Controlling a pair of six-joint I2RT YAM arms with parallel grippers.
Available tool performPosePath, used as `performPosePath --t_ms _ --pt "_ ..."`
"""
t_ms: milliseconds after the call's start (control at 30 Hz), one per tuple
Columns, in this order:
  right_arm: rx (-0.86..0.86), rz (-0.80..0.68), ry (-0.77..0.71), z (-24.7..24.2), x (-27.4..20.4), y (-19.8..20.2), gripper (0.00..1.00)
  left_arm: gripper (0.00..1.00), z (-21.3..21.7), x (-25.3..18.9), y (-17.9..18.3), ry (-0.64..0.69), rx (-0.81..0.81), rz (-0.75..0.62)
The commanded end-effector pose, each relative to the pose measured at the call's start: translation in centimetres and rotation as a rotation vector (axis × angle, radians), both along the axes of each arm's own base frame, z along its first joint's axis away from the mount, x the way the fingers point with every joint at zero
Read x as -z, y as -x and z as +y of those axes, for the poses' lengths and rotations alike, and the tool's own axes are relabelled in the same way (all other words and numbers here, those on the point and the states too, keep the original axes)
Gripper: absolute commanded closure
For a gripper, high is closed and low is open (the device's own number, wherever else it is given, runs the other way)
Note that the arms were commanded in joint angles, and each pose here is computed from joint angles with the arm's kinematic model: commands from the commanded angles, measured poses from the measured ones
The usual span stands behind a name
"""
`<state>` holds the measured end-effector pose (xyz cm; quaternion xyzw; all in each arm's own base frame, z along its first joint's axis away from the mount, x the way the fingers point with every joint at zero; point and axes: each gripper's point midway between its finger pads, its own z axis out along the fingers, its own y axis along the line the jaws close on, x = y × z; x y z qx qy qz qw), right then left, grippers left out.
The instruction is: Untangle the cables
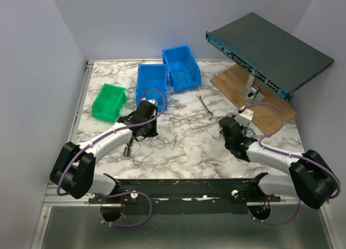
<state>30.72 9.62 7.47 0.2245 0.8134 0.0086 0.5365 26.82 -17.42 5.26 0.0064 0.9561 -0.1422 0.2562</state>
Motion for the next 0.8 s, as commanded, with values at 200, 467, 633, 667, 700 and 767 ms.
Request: performPosePath --t_ms 200,467,633,667,700,767 --pt "0.001 -0.029 -0.005 -0.2 -0.5 0.0 0.94 1.0 -4.3 -12.8 -3.8 0.033 0.09 -0.22" --pt "0.007 -0.042 -0.008 -0.4 -0.7 0.1 0.94 1.0 -8.3 -23.5 -10.8 0.077 0.145 -0.352" --pt "-0.028 -0.044 -0.008 0.1 -0.8 0.0 0.91 1.0 -9.9 -29.9 -16.0 0.133 0.133 -0.459" --pt "-0.072 -0.045 -0.013 0.8 -0.9 -0.1 0.85 1.0 -10.6 -30.2 -16.7 0.163 0.152 -0.458" --pt "-0.131 -0.05 -0.013 1.5 -1.1 -0.1 0.71 1.0 -11.1 -31.0 -17.4 0.19 0.159 -0.475" --pt "-0.216 -0.084 -0.031 2.7 -1.9 0.0 0.42 1.0 -11.8 -31.4 -18.6 0.227 0.171 -0.5"
